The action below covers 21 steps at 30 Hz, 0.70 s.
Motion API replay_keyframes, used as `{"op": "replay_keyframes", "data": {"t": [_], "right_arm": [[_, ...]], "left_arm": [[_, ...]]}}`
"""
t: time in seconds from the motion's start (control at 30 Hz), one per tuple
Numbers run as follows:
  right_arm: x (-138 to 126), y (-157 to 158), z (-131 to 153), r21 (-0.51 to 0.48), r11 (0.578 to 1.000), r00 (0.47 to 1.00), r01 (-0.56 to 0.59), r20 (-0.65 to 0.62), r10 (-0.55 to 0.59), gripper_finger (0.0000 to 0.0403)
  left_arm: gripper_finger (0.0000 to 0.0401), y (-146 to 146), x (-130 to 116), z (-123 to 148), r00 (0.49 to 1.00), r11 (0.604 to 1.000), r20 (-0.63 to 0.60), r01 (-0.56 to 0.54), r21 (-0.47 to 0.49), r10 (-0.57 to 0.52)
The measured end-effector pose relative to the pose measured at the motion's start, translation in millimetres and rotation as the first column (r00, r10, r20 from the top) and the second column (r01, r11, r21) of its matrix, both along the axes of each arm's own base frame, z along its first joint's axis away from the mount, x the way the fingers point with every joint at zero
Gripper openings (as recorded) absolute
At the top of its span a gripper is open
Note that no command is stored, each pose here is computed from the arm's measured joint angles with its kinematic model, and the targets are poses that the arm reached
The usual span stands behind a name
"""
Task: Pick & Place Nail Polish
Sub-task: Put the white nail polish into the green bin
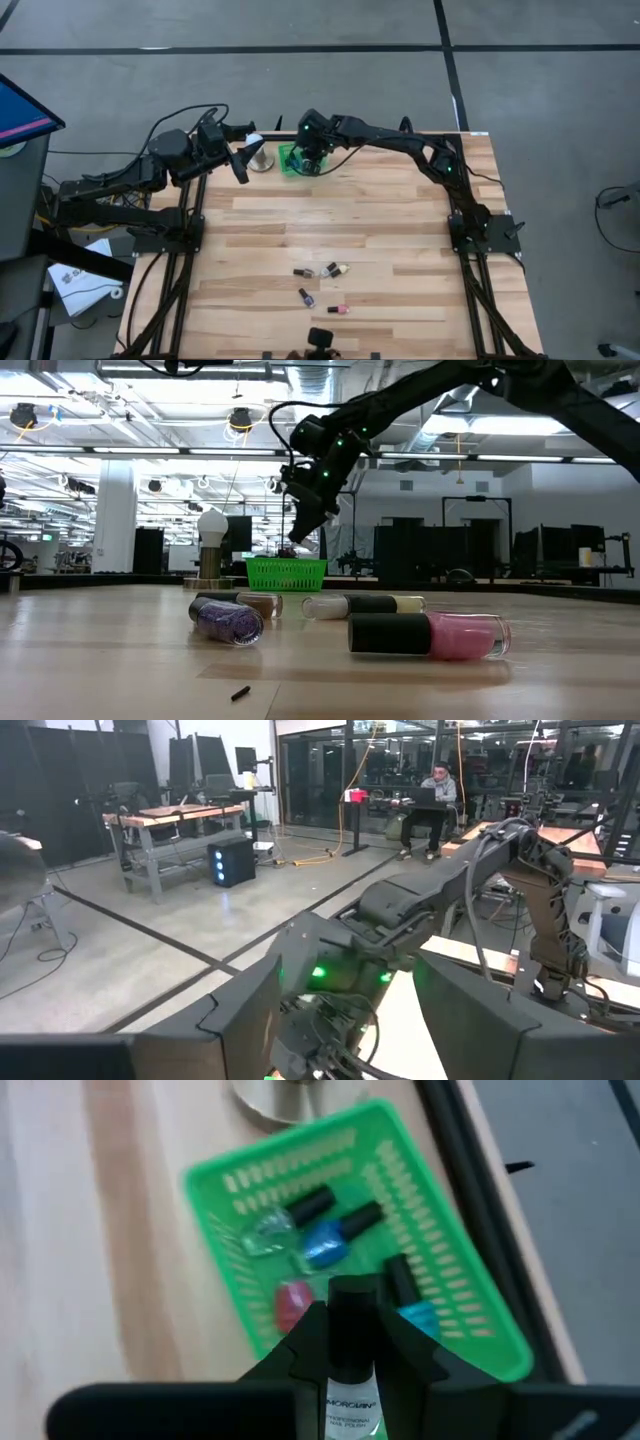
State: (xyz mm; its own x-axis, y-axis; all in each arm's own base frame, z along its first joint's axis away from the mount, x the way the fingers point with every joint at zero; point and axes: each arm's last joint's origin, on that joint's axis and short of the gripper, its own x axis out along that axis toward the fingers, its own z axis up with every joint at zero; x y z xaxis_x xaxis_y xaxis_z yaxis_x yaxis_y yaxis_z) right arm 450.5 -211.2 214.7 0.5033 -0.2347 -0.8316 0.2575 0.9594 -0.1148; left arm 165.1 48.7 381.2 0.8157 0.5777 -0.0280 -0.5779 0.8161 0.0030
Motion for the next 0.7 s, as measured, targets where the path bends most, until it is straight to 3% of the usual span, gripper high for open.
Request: {"op": "replay_keyframes", "data": {"t": [0.2, 0.37, 0.7], "right_arm": [[-9.1, -18.5, -0.6, 0.003, 1.0, 1.0, 0.021, 0.0, -0.021, 0.0048], [-5.9, -18.1, -16.2, 0.073, 0.996, 0.999, -0.048, -0.002, 0.049, 0.0051], [-0.3, -11.8, -15.6, 0.042, 0.994, 0.995, -0.102, 0.008, 0.102, 0.0062]], "left_arm": [[0.0221, 0.0, 0.0, 0.0, 1.0, 1.0, 0.0, 0.0, 0.0, 0.0], [0.0221, 0.1, -0.1, 0.0, 1.0, 1.0, 0.001, -0.004, 0.0, 0.004], [0.0221, 0.2, -0.1, 0.0, 1.0, 1.0, 0.001, -0.008, 0.0, 0.008]]}}
